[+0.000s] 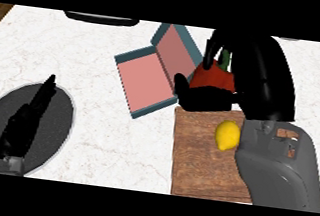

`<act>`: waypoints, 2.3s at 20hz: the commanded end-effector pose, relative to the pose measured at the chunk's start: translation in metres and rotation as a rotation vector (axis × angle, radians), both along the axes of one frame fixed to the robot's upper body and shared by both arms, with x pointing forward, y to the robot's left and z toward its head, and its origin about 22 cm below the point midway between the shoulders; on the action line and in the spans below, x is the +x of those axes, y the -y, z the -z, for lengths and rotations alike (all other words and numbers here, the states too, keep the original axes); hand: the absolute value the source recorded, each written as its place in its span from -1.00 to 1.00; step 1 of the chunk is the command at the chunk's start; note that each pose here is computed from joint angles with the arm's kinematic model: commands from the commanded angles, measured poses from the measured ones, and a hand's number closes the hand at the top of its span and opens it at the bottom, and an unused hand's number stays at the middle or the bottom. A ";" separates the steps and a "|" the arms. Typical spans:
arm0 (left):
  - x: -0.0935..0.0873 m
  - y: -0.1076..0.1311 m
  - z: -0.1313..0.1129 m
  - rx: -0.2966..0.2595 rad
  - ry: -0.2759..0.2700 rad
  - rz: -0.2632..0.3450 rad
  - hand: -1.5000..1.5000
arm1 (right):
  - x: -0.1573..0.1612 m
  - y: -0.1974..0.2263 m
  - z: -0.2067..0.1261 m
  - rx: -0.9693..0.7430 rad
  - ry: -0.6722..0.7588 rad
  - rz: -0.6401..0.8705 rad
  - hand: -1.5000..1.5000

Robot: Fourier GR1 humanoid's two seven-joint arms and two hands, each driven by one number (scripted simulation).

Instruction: Pick the bell pepper from the cutting board and place it in the cardboard box

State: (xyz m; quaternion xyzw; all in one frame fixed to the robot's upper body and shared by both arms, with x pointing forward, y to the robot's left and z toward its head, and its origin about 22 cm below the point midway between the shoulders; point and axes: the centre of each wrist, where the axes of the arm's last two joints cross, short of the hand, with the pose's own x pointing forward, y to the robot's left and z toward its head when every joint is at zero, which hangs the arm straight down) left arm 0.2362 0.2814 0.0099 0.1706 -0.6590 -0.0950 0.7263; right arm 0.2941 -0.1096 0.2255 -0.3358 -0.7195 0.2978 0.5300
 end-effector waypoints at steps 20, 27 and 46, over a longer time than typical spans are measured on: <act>0.010 0.014 0.010 -0.026 0.012 0.046 0.00 | 0.129 -0.075 0.078 -0.017 -0.320 0.112 -1.00; 0.014 0.011 -0.004 -0.006 0.008 0.065 0.00 | 0.141 -0.077 0.080 0.078 -0.267 0.114 -1.00; 0.015 -0.011 -0.009 0.001 0.002 -0.011 0.00 | 0.157 0.064 0.072 0.743 0.110 0.339 -1.00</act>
